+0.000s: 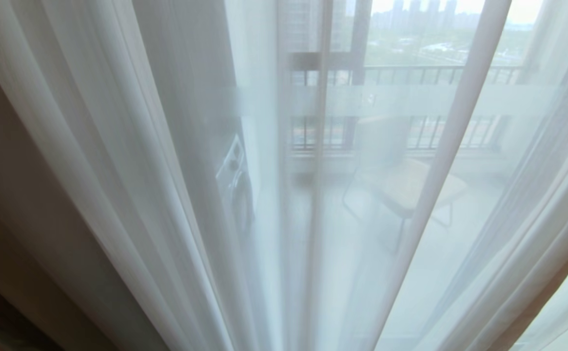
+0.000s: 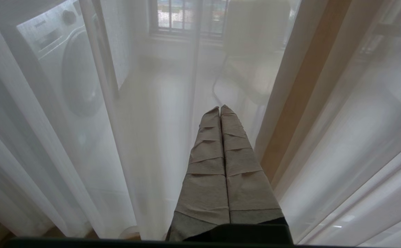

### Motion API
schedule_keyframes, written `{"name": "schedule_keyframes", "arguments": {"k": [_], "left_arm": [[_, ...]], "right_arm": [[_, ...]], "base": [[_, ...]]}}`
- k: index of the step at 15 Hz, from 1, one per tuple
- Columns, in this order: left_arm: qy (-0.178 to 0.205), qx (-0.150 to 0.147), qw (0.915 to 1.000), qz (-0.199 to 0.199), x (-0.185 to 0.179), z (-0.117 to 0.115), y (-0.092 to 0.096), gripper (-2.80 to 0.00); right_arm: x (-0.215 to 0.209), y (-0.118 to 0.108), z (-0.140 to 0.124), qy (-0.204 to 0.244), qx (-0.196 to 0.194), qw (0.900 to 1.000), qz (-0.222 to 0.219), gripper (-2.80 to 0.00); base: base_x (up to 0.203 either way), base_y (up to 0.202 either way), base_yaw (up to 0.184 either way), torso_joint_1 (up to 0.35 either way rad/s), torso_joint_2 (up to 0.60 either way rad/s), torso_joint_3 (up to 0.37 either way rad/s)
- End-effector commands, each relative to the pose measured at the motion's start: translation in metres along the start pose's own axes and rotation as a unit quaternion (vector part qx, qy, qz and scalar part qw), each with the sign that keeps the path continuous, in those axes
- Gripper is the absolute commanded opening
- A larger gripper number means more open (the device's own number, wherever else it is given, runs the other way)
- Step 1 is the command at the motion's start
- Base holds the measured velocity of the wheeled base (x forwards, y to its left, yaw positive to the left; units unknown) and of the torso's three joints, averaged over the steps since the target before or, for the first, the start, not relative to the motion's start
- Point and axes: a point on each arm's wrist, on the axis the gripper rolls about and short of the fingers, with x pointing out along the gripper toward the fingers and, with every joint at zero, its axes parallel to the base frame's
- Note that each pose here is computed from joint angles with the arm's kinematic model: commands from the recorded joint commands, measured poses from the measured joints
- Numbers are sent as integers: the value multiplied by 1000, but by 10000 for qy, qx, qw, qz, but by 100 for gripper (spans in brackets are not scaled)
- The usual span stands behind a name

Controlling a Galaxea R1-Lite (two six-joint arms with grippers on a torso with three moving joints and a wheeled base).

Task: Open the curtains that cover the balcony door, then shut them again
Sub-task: Close the outer curtains on both sides

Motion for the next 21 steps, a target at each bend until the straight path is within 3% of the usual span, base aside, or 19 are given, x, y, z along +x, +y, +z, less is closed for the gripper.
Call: {"name": "schedule_keyframes", "arguments": {"k": [1, 21], "left_arm": [[-1, -2, 10000, 2, 0, 0, 0, -280], [-1, -10, 10000, -3, 0, 0, 0, -280]], "right_arm": [[0, 0, 0, -5, -4, 10000, 2, -280], [0, 0, 0, -5, -4, 10000, 2, -280]], "base": [[0, 0, 0, 0, 0, 0], [0, 0, 0, 0, 0, 0]]}}
